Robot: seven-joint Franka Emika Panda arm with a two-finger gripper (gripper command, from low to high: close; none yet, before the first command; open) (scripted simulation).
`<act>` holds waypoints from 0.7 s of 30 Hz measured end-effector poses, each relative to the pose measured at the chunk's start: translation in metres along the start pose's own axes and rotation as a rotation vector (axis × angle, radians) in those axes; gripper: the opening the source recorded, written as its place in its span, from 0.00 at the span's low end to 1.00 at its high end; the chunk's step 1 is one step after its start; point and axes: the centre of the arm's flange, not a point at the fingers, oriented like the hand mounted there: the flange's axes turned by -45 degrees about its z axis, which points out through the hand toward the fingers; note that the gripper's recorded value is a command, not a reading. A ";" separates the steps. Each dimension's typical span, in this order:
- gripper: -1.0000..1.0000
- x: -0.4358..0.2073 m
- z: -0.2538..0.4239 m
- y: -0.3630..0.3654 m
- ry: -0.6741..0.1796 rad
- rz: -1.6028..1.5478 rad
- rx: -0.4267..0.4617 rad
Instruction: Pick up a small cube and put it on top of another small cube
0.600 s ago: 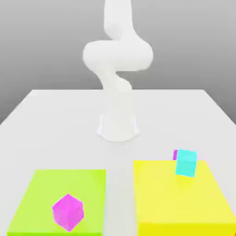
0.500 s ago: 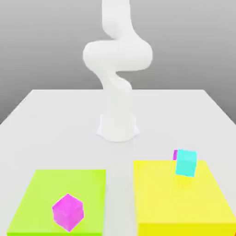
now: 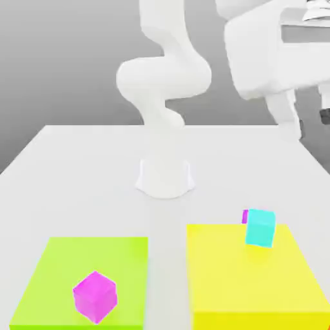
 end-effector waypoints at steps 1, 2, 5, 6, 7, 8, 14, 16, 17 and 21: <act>0.50 0.006 0.018 -0.007 -0.018 -0.045 0.017; 0.50 0.010 0.036 -0.013 -0.036 -0.090 0.033; 0.50 0.017 0.088 -0.028 -0.089 -0.211 0.072; 0.50 0.019 0.105 -0.034 -0.108 -0.252 0.084; 0.50 0.020 0.122 -0.040 -0.126 -0.293 0.097; 0.50 0.021 0.139 -0.047 -0.144 -0.336 0.109; 0.50 0.017 0.236 -0.095 -0.255 -0.607 0.176; 0.50 0.012 0.267 -0.110 -0.287 -0.688 0.193; 0.50 0.008 0.283 -0.114 -0.294 -0.706 0.196; 0.00 -0.007 0.327 -0.120 -0.300 -0.721 0.200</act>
